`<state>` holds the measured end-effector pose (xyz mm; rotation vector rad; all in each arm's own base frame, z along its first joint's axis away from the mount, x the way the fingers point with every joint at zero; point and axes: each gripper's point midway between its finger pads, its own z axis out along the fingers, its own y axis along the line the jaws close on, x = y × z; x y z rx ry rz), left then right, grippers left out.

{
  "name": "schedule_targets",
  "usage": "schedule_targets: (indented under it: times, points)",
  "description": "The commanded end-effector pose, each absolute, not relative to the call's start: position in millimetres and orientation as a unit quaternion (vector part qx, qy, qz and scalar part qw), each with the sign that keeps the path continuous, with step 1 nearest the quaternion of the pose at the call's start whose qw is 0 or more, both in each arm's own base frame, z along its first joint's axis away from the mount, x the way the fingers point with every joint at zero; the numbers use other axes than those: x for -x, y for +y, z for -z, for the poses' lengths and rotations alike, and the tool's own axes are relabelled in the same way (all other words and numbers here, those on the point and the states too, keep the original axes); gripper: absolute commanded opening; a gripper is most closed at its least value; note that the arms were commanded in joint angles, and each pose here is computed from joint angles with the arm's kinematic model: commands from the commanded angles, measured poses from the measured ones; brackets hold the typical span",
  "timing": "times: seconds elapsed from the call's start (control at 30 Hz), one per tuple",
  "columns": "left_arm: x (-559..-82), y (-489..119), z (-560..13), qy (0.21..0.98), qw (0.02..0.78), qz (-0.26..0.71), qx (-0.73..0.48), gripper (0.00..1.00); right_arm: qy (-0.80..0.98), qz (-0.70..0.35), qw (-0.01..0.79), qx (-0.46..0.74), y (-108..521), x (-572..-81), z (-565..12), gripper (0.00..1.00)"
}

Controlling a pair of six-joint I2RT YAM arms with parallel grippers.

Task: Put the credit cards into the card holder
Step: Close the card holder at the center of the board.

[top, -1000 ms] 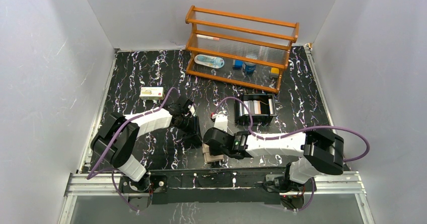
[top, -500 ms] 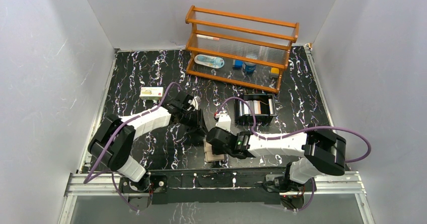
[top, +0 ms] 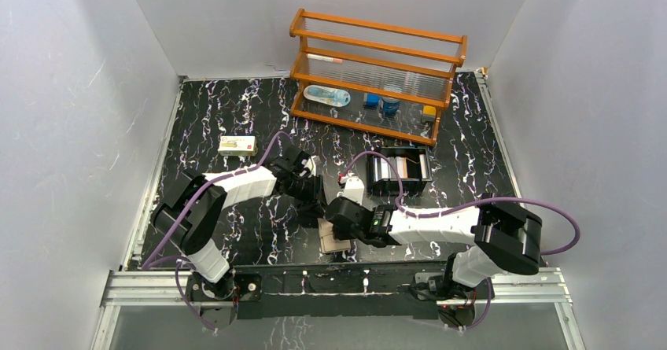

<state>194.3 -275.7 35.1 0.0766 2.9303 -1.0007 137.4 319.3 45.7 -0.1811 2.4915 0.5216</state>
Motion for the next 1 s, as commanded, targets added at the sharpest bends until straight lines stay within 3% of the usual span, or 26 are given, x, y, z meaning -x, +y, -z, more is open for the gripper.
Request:
schedule_targets:
  times: [0.0,0.97]
  points:
    - [-189,-267,-28,0.953,0.02,0.299,-0.03,0.28,0.931,-0.198,0.301,0.056,314,-144,-47,0.0]
    - [-187,-260,-28,0.957,0.024,0.287,-0.019,0.26,0.928,-0.238,0.283,0.049,322,-135,-59,0.0]
